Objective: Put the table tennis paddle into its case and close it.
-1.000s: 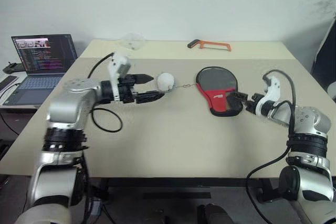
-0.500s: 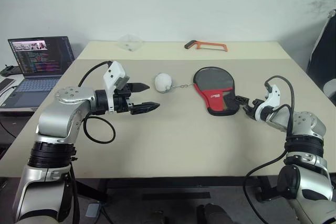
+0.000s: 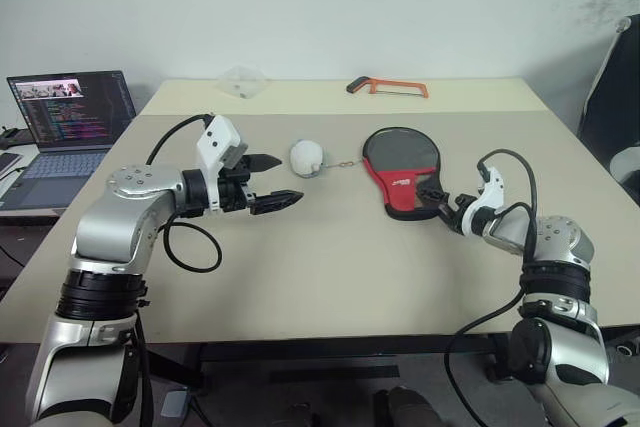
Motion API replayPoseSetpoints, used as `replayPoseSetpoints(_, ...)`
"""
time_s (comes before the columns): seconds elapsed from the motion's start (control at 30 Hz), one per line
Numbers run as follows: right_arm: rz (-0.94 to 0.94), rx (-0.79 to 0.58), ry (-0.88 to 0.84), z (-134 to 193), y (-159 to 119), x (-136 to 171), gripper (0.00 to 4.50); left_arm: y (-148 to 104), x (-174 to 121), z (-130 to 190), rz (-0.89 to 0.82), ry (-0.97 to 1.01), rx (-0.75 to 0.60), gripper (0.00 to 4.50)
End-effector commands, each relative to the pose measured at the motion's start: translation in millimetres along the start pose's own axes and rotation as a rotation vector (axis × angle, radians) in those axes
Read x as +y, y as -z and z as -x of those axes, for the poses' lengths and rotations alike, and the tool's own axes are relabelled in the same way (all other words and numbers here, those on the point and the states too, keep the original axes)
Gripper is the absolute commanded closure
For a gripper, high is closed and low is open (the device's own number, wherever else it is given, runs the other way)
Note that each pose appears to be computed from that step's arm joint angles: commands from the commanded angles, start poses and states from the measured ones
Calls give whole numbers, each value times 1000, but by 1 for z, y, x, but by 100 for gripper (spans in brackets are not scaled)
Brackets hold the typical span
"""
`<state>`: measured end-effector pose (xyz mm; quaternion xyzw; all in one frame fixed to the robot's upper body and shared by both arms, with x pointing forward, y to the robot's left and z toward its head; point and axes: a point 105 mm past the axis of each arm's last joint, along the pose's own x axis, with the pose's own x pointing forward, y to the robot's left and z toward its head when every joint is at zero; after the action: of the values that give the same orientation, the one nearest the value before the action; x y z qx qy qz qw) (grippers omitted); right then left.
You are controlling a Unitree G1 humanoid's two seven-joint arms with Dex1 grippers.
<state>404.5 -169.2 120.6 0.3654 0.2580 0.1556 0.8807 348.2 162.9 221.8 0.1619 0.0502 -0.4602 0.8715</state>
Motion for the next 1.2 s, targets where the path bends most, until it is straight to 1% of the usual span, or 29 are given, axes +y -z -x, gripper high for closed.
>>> replayPoseSetpoints(0.03,-22,-38,-56,1,-9,13,0,-12,0,0,-48,-4,-22,5)
replayPoseSetpoints(0.2,-83,-36,-97,-5,-5,22,0,-11,2,-1,-53,-7,-20,5)
replayPoseSetpoints(0.3,-102,-34,-76,-10,0,17,61,-11,2,-2,-58,-7,-21,0)
replayPoseSetpoints(0.37,-119,-33,-65,-12,2,14,128,-12,2,-2,-60,-6,-24,0)
replayPoseSetpoints(0.57,-146,-24,11,-18,12,-7,349,-14,5,-3,-68,-14,-27,0)
replayPoseSetpoints(0.67,-147,-13,14,-19,16,-9,444,-14,6,-3,-68,-19,-28,0)
replayPoseSetpoints(0.77,-125,25,-2,-17,25,-5,448,-12,9,-3,-69,-31,-18,0)
replayPoseSetpoints(0.87,-71,119,-55,-10,45,6,448,-10,10,-2,-65,-35,-16,0)
replayPoseSetpoints(0.9,-44,167,-86,-5,57,12,448,-10,10,-2,-65,-35,-13,0)
replayPoseSetpoints(1.07,53,312,-179,19,95,28,448,-9,12,-3,-68,-33,-7,0)
replayPoseSetpoints(1.2,127,409,-252,40,119,39,448,-8,13,-5,-75,-23,-1,0)
